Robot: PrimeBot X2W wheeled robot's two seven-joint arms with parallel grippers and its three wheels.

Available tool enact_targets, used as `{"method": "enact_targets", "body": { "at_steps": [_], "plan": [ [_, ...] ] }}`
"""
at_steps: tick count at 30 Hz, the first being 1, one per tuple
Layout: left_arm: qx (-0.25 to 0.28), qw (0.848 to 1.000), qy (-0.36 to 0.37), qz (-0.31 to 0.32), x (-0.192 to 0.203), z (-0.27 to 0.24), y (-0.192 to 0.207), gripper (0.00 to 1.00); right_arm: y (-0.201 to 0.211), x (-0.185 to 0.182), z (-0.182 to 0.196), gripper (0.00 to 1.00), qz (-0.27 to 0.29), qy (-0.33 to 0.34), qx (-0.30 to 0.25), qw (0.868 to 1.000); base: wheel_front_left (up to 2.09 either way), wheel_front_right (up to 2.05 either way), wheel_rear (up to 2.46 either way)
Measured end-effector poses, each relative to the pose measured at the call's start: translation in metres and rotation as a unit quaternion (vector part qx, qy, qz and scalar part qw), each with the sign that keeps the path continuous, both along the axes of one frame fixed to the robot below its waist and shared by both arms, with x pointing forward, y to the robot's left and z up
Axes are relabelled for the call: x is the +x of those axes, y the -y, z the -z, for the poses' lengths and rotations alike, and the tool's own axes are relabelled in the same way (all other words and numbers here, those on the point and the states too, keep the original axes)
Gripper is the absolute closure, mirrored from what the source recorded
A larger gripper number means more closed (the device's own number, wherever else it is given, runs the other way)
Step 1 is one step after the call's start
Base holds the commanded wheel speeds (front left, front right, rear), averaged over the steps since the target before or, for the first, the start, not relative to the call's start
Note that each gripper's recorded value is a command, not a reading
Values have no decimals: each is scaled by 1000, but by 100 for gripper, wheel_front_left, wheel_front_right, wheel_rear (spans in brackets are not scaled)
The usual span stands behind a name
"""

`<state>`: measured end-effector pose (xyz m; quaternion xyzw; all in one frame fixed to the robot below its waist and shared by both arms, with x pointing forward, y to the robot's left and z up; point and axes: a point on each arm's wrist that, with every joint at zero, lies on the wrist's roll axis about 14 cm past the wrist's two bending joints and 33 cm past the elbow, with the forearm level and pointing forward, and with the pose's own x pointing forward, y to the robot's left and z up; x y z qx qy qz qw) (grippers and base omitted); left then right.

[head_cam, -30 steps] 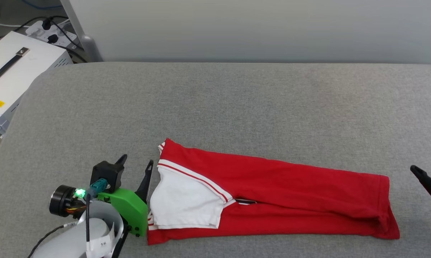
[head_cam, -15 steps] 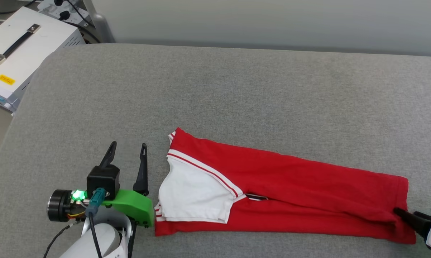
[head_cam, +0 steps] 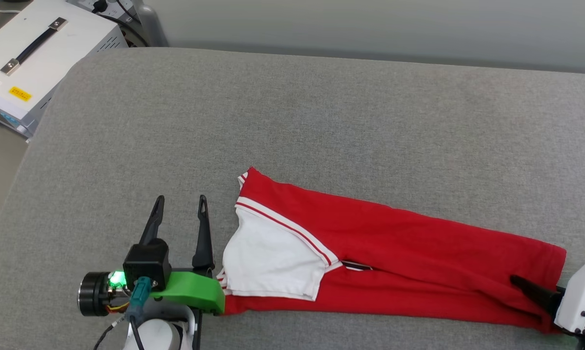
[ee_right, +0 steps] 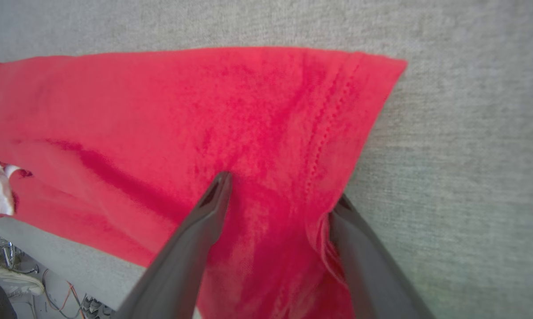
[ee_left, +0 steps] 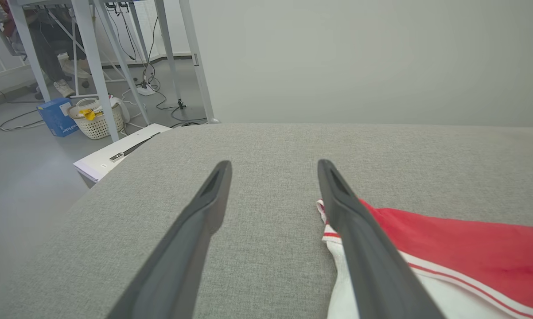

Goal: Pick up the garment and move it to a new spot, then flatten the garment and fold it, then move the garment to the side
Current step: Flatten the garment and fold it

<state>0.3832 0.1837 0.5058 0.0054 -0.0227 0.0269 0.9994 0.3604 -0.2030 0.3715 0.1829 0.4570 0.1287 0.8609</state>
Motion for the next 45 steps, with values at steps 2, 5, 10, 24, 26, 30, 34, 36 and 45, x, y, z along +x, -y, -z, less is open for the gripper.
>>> {"method": "enact_targets", "body": {
  "at_steps": [2, 5, 10, 24, 26, 30, 34, 36, 45],
  "plan": [
    [-4, 1000, 5, 3, -1, -1, 3, 0, -2, 0, 0, 20, -2, 4, -1, 1000, 0, 0, 0],
    [-6, 1000, 9, 7, -3, -2, 6, 0, -2, 0, 0, 100, -1, 12, -3, 1000, 0, 0, 0],
    [-2, 1000, 14, 14, -6, -4, 8, 0, 1, 3, -4, 100, 4, 30, -8, 999, 0, 0, 0],
    [2, 1000, 18, 13, -22, -5, 4, 0, 93, 6, -43, 100, 53, 82, -113, 989, 0, 0, 0],
    [2, 1000, 19, 13, -24, -5, 4, 0, 97, 1, -44, 100, 53, 77, -118, 989, 0, 0, 0],
    [8, 1000, 23, 15, -26, -8, 3, 0, 89, 0, -54, 100, 40, 88, -107, 990, 0, 0, 0],
    [10, 1000, 19, 15, -29, -5, 2, 0, 61, 3, -69, 100, 9, 104, -75, 992, 0, 0, 0],
    [10, 1000, 19, 15, -30, -5, 1, 0, 39, 3, -75, 100, -14, 114, -55, 992, 0, 0, 0],
    [3, 1000, 6, 18, -28, 4, 5, 0, -58, 7, -85, 100, -140, 137, -15, 981, 0, 0, 0]
  ]
}}
